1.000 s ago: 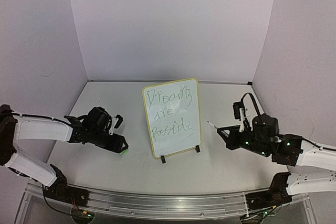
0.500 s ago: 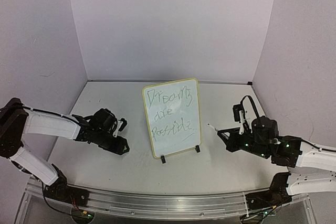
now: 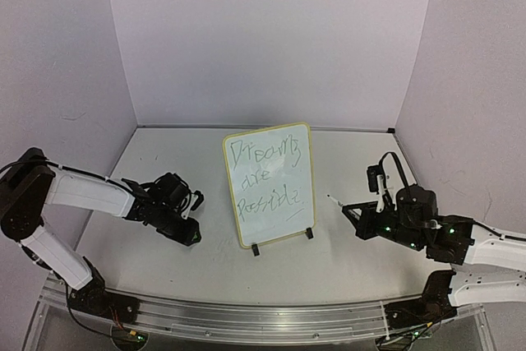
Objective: Write a sentence on the whiteboard
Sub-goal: Pick up the pen cap from the center of the board.
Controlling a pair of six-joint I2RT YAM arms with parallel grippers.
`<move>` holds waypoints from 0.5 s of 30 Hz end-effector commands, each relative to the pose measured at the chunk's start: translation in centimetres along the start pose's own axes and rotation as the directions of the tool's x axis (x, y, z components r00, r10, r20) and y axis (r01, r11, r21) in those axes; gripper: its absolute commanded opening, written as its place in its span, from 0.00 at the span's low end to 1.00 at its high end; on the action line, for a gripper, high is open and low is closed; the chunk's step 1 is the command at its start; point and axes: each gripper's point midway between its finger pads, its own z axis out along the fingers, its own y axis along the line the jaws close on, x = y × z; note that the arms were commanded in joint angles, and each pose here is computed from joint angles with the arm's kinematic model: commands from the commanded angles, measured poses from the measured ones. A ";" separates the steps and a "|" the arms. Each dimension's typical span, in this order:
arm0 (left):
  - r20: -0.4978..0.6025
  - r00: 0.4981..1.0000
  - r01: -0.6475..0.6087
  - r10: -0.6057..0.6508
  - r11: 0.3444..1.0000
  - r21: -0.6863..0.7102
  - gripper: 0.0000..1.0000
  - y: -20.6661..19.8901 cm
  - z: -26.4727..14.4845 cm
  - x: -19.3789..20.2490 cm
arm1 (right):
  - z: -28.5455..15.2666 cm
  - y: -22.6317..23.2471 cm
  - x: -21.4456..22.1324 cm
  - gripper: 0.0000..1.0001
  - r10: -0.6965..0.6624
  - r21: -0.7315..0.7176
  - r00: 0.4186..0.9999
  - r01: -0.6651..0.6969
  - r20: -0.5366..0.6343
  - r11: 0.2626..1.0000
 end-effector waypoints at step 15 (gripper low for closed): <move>-0.012 1.000 0.004 -0.004 0.998 -0.060 0.06 0.5 0.0 0.2 | -0.7 0.2 -1.0 0.00 0.027 -0.008 0.999 -0.027 0.044 1.000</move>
